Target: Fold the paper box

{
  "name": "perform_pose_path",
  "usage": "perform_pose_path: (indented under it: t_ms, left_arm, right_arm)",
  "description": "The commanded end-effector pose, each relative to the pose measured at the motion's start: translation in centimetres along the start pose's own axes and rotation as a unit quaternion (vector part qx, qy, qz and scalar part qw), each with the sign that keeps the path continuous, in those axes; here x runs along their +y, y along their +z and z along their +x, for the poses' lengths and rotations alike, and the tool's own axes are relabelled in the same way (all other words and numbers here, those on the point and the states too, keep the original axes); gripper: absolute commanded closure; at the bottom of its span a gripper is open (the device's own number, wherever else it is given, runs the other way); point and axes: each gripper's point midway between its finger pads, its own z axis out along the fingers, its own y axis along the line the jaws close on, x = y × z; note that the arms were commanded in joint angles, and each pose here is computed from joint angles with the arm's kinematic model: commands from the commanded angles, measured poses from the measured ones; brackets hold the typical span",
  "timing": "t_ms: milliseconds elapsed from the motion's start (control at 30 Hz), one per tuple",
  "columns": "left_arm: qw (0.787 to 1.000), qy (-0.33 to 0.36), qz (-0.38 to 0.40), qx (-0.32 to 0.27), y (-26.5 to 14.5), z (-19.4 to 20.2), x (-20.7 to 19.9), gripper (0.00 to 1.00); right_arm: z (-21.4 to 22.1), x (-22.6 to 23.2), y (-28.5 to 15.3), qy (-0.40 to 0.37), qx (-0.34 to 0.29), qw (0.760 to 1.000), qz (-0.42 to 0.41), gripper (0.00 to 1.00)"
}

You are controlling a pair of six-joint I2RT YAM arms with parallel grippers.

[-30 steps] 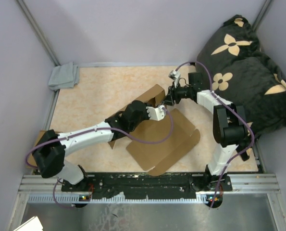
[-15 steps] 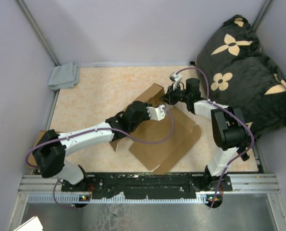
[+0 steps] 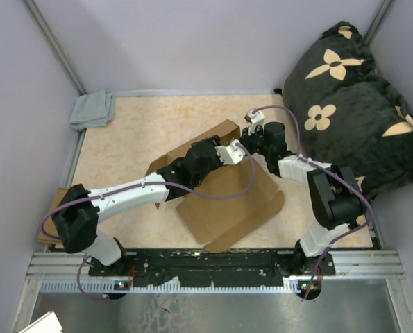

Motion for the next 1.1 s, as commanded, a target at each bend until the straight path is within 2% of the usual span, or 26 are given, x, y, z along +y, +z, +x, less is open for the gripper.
perform_pose_path:
  t_ms: [0, 167, 300, 400, 533, 600, 800, 867, 933, 1067]
  left_arm:
    - [0.989, -0.133, -0.054, -0.047, -0.9, -4.5, 4.1, 0.38]
    - [0.966, -0.225, -0.078, -0.102, -2.9, -7.1, 7.4, 0.38]
    - [0.943, -0.293, -0.112, -0.113, -3.8, -6.1, 10.4, 0.38]
    - [0.915, -0.364, -0.159, -0.068, -3.1, -2.2, 13.2, 0.38]
    - [0.854, -0.481, -0.195, 0.021, -1.3, 5.3, 16.7, 0.38]
    - [0.830, -0.517, -0.199, 0.064, -0.6, 9.0, 17.2, 0.38]
    - [0.771, -0.598, -0.199, 0.086, 0.5, 16.6, 17.9, 0.42]
    - [0.761, -0.614, -0.196, 0.068, 0.7, 18.0, 18.2, 0.45]
    - [0.760, -0.618, -0.194, 0.057, 1.2, 18.9, 17.9, 0.46]
    - [0.773, -0.614, -0.148, 0.050, 3.0, 19.6, 15.2, 0.46]
  right_arm:
    - [-4.4, -2.1, -1.7, -0.024, -0.066, 0.993, 0.093, 1.00]
    - [-4.1, -3.7, -2.9, -0.026, -0.065, 0.986, 0.150, 1.00]
    - [-3.4, -4.8, -4.0, -0.015, -0.065, 0.979, 0.192, 1.00]
    - [-2.5, -5.5, -5.1, -0.006, -0.070, 0.970, 0.234, 1.00]
    - [-0.8, -6.5, -6.4, 0.024, -0.067, 0.956, 0.284, 1.00]
    - [-0.2, -7.0, -6.8, 0.047, -0.057, 0.949, 0.305, 1.00]
    - [0.1, -6.5, -7.2, 0.091, -0.052, 0.946, 0.306, 1.00]
    - [-0.1, -6.3, -7.3, 0.095, -0.051, 0.947, 0.302, 1.00]
    - [-0.1, -6.0, -7.4, 0.094, -0.048, 0.949, 0.296, 1.00]
    - [-0.1, -5.5, -7.5, 0.088, -0.040, 0.954, 0.285, 1.00]
